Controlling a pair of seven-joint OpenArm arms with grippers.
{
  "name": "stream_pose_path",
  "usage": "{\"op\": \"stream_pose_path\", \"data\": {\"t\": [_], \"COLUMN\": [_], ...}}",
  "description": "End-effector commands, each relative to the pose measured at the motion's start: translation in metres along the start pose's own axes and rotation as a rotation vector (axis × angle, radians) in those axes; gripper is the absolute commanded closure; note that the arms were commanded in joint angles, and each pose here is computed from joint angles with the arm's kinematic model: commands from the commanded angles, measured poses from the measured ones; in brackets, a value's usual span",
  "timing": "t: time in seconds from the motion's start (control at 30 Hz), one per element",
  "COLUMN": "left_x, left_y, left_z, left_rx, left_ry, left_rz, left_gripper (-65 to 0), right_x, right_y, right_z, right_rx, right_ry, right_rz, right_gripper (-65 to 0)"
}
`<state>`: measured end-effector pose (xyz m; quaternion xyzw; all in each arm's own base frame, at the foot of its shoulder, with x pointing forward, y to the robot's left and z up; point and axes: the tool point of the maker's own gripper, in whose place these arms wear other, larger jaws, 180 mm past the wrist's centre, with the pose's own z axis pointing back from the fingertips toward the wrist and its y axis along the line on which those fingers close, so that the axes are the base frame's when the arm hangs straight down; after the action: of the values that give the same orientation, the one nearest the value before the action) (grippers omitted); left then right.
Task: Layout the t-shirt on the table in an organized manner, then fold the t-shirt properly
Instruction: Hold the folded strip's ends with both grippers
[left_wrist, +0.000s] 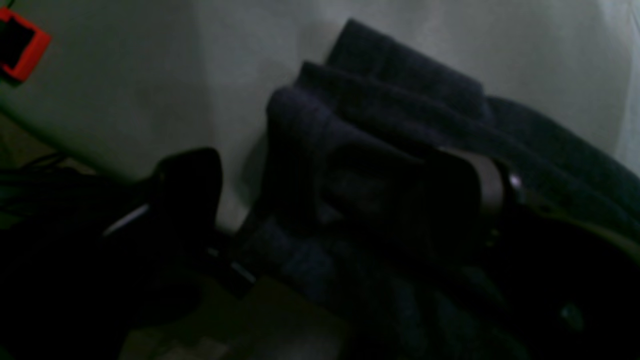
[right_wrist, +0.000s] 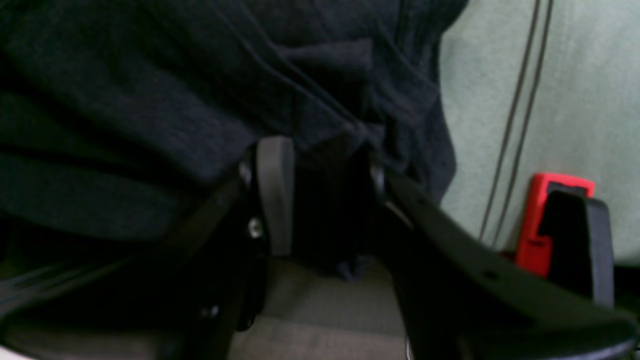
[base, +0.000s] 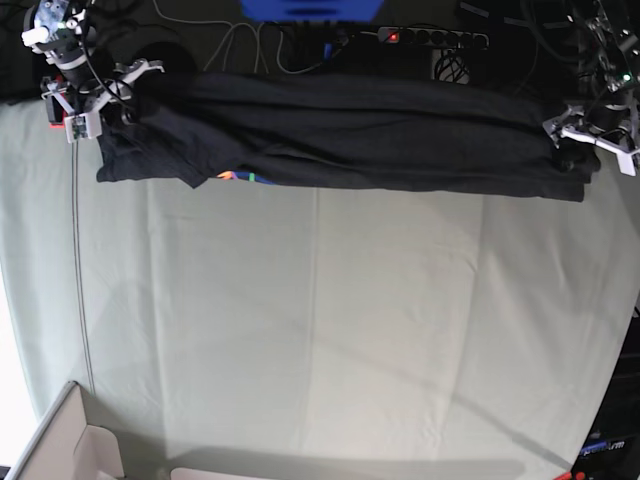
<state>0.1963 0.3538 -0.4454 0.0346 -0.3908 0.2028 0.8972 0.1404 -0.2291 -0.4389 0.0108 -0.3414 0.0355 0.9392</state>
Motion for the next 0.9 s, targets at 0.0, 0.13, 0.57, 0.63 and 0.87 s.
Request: {"op": "stream_pose_path", "data": {"t": [0.0, 0.13, 0.57, 0.63, 0.87], "left_x": [0.016, 0.001, -0.018, -0.019, 0.004], "left_y": [0.002, 0.005, -0.001, -0.001, -0.004], "left_z": [0.000, -0.013, -0.030, -0.030, -0.025], "left_rx": [-0.002, 0.004, -0.018, -0.018, -0.025], "left_ry": [-0.045, 0.001, 0.071, 0.073, 0.013], "left_rz": [-0.009, 0.037, 0.047, 0.049, 0.026], "left_gripper": [-61.9, -61.8, -20.3, -8.4, 0.0], "right_x": [0.010, 0.010, 0.017, 0.017, 0.018], "right_y": [-0.003, -0.003, -0.004, -0.004, -0.004], "right_z": [0.004, 0.004, 0.001, 0.001, 0.000], "right_rx": [-0.005, -0.005, -0.007, -0.007, -0.007], "right_ry": [-0.038, -0.038, -0.051, -0.051, -0.052], "right_rz": [0.007, 0.007, 0.009, 0.009, 0.009], "right_gripper": [-20.3, -20.3, -20.3, -20.3, -20.3]}}
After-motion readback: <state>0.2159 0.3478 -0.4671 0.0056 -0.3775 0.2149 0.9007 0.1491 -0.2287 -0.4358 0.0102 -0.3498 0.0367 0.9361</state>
